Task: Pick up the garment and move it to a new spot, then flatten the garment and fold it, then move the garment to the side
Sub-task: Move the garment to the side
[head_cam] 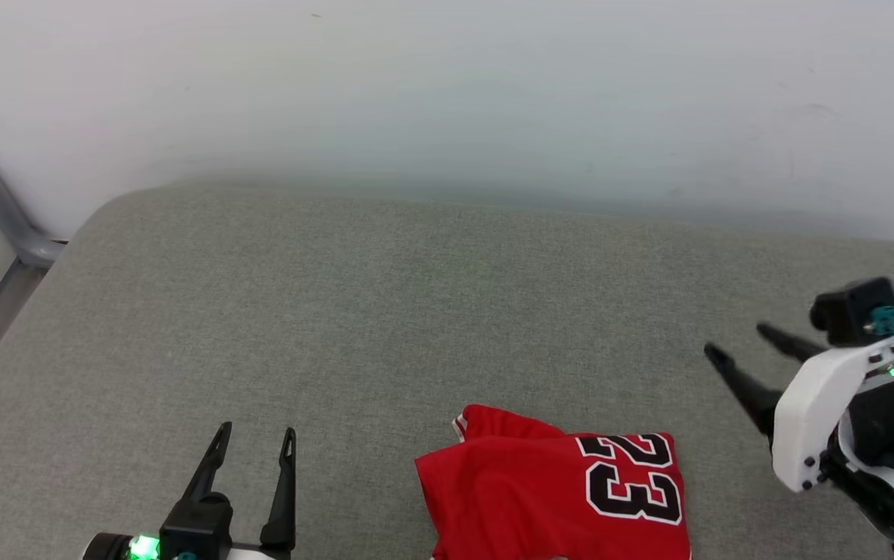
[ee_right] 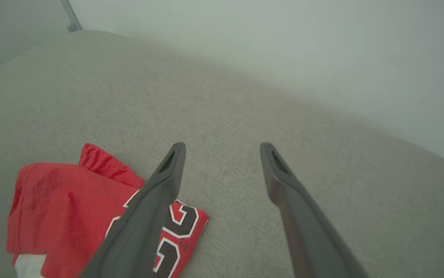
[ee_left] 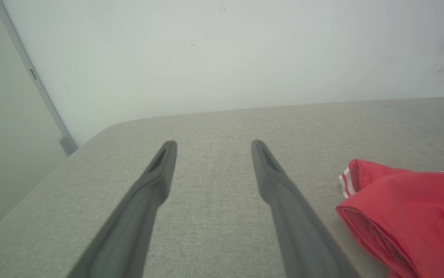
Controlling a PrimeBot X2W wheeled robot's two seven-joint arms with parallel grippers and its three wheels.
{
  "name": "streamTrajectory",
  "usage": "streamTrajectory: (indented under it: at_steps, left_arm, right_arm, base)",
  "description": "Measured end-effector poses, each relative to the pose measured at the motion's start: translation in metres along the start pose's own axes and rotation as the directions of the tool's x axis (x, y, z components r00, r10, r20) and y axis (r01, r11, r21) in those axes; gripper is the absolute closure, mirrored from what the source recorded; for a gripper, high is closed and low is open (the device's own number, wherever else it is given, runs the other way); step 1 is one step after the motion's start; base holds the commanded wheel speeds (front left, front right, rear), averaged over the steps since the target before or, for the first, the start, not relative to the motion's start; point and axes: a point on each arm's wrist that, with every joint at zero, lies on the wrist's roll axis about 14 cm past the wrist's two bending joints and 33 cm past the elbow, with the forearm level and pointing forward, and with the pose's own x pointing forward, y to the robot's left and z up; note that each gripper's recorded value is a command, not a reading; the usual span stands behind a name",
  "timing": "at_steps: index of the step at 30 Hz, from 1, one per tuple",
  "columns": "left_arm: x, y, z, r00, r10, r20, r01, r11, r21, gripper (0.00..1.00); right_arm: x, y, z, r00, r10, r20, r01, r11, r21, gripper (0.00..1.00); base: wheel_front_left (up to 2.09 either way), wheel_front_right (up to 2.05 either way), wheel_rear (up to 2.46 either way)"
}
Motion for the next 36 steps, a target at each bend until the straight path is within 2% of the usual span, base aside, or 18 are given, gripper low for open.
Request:
streamTrajectory:
  at_steps: [4, 8, 12, 15, 18, 21, 25, 27, 30, 31, 32, 36]
  left_arm:
    - [0.000, 0.001, -0.001, 1.000, 0.005, -0.004, -0.005, 1.000, -0.002, 0.00]
    - [-0.001, 0.002, -0.003, 1.000, 0.010, -0.010, -0.010, 1.000, -0.008, 0.00]
    - [-0.001, 0.003, -0.006, 1.000, 0.019, -0.022, -0.019, 1.000, -0.010, 0.00]
    - [0.001, 0.005, -0.009, 0.999, 0.027, -0.034, -0.027, 1.000, -0.011, 0.00]
    - [0.006, 0.004, -0.011, 0.999, 0.025, -0.042, -0.025, 1.000, -0.013, 0.00]
    - [0.010, 0.004, -0.015, 0.998, 0.026, -0.054, -0.027, 1.000, -0.013, 0.00]
    - [0.015, 0.005, -0.018, 0.997, 0.031, -0.065, -0.032, 0.999, -0.010, 0.00]
    - [0.017, 0.005, -0.019, 0.997, 0.032, -0.068, -0.032, 0.999, -0.009, 0.00]
    - [0.018, 0.005, -0.021, 0.997, 0.032, -0.075, -0.032, 0.999, -0.009, 0.00]
    - [0.018, 0.005, -0.022, 0.997, 0.031, -0.076, -0.032, 0.999, -0.010, 0.00]
    - [0.018, 0.005, -0.022, 0.997, 0.030, -0.078, -0.031, 0.999, -0.010, 0.00]
    - [0.019, 0.003, -0.021, 0.997, 0.024, -0.074, -0.025, 1.000, -0.012, 0.00]
  right_arm:
    - [-0.001, 0.010, -0.044, 0.967, 0.075, -0.244, -0.067, 0.997, 0.043, 0.00]
    - [-0.009, 0.025, -0.087, 0.886, 0.165, -0.432, -0.117, 0.984, 0.135, 0.00]
    - [-0.016, 0.038, -0.119, 0.811, 0.222, -0.541, -0.144, 0.972, 0.183, 0.00]
    - [-0.016, 0.045, -0.139, 0.774, 0.250, -0.582, -0.148, 0.965, 0.218, 0.00]
    - [-0.008, 0.056, -0.153, 0.758, 0.282, -0.589, -0.147, 0.953, 0.266, 0.00]
    - [-0.006, 0.066, -0.174, 0.717, 0.314, -0.622, -0.146, 0.941, 0.306, 0.00]
    - [-0.005, 0.075, -0.193, 0.672, 0.336, -0.660, -0.162, 0.936, 0.311, 0.00]
    - [-0.002, 0.076, -0.196, 0.670, 0.338, -0.661, -0.171, 0.937, 0.305, 0.00]
    - [0.002, 0.076, -0.196, 0.690, 0.335, -0.641, -0.178, 0.938, 0.298, 0.00]
    - [0.003, 0.076, -0.195, 0.700, 0.333, -0.632, -0.181, 0.938, 0.294, 0.80]
    - [0.004, 0.076, -0.194, 0.706, 0.332, -0.625, -0.184, 0.939, 0.290, 1.00]
    - [0.011, 0.072, -0.179, 0.761, 0.317, -0.566, -0.194, 0.944, 0.268, 1.00]
  base:
    - [0.00, 0.00, 0.00]
    - [0.00, 0.00, 0.00]
    - [0.00, 0.00, 0.00]
    - [0.00, 0.00, 0.00]
    - [0.00, 0.00, 0.00]
    - [0.00, 0.00, 0.00]
    - [0.00, 0.00, 0.00]
    - [0.00, 0.00, 0.00]
    - [0.00, 0.00, 0.00]
    - [0.00, 0.00, 0.00]
    - [0.00, 0.00, 0.00]
    - [0.00, 0.00, 0.00]
